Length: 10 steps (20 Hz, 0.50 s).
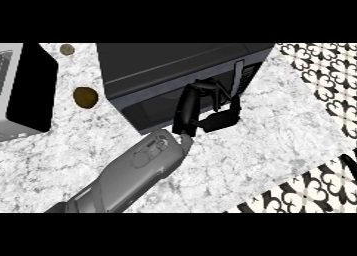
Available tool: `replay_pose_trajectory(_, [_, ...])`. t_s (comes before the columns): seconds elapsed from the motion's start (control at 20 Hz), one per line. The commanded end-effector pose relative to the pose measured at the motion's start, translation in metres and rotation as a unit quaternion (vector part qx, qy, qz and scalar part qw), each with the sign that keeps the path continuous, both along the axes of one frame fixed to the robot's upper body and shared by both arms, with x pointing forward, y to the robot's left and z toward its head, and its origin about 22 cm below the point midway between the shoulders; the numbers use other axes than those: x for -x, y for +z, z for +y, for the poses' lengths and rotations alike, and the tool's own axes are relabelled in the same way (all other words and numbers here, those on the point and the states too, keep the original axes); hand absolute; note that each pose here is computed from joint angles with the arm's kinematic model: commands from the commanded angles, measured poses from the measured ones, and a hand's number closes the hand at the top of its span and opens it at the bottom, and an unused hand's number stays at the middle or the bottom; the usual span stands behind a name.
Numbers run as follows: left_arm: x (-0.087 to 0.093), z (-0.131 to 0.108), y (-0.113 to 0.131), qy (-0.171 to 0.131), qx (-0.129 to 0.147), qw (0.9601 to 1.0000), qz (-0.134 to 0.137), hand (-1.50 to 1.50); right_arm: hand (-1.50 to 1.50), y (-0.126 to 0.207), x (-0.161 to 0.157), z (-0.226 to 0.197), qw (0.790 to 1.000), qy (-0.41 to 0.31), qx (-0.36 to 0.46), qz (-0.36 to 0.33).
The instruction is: Pick up the milk, place it into the microwave and close the microwave
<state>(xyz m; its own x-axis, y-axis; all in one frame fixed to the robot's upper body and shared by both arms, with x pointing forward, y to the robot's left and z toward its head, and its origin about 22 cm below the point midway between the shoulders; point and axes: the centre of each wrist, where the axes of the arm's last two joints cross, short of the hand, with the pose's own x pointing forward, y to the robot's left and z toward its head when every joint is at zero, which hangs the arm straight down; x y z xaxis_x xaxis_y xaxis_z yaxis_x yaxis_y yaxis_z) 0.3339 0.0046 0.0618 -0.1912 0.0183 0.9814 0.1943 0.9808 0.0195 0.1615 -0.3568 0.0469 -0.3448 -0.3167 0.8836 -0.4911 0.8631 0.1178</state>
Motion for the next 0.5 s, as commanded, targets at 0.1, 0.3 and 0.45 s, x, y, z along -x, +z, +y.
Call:
replay_pose_trajectory(0.1, [-0.019, 0.001, 0.013, 0.014, 0.010, 0.9998, -0.007, 1.50, -1.50, 0.008, 0.000, -0.001, 0.999, 0.028, -0.015, -0.013])
replay_pose_trajectory(0.3, [-0.019, 0.002, 0.008, 0.021, 0.010, 0.9996, -0.015, 1.50, -1.50, 0.020, -0.003, -0.002, 0.999, 0.038, -0.011, -0.027])
replay_pose_trajectory(0.45, [-0.020, 0.002, 0.009, 0.021, 0.015, 0.9995, -0.017, 1.50, -1.50, 0.027, -0.004, -0.003, 0.999, 0.037, -0.010, -0.035])
